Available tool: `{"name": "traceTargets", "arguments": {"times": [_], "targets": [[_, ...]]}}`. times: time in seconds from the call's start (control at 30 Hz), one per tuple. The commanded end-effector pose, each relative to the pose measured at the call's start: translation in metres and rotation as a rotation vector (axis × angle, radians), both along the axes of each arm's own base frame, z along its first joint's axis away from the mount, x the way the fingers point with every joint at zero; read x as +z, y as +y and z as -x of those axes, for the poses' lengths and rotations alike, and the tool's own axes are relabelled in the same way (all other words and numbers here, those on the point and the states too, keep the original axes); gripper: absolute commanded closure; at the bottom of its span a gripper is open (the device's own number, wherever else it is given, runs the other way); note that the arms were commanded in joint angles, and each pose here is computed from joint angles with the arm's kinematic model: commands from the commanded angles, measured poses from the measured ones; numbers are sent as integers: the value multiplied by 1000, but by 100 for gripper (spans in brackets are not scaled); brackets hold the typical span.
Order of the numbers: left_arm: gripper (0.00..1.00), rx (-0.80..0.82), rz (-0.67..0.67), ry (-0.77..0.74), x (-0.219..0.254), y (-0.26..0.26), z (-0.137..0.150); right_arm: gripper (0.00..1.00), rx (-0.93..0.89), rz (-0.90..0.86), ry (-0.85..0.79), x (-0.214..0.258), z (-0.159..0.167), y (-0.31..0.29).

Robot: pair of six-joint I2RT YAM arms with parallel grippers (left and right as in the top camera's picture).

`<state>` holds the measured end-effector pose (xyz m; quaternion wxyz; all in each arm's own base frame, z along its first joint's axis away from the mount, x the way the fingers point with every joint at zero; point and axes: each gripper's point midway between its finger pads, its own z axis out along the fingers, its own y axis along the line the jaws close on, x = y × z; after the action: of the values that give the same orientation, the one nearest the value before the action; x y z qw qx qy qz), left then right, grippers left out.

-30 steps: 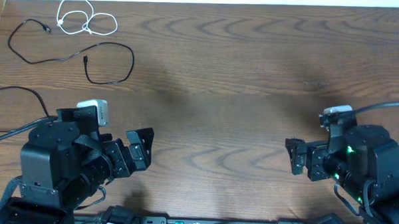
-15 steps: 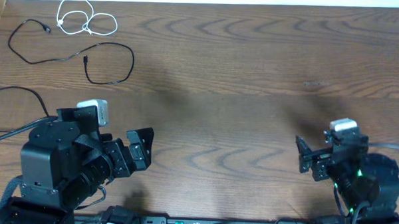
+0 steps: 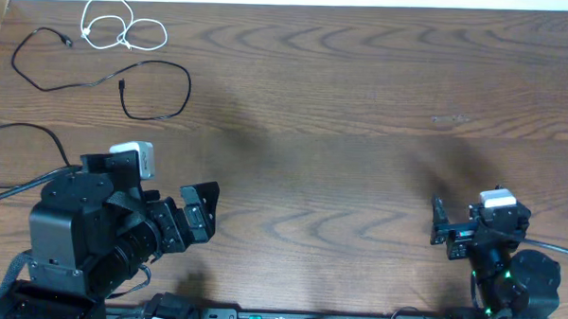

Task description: Untangle cables

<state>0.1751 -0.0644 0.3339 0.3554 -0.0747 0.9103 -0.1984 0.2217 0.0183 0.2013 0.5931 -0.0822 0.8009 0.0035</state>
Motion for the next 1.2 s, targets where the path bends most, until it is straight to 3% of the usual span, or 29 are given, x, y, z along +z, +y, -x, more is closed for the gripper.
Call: {"name": "traceTargets", "arguments": {"times": [0.0, 0.8, 1.17], "targets": [[1, 0, -17, -12, 2, 2, -1, 1, 6, 6, -41, -5, -2, -1], [1, 0, -17, -12, 2, 2, -1, 1, -18, -4, -189, -34, -17, -7], [1, 0, -17, -12, 2, 2, -1, 1, -57, -96, -229, -42, -24, -11]]}}
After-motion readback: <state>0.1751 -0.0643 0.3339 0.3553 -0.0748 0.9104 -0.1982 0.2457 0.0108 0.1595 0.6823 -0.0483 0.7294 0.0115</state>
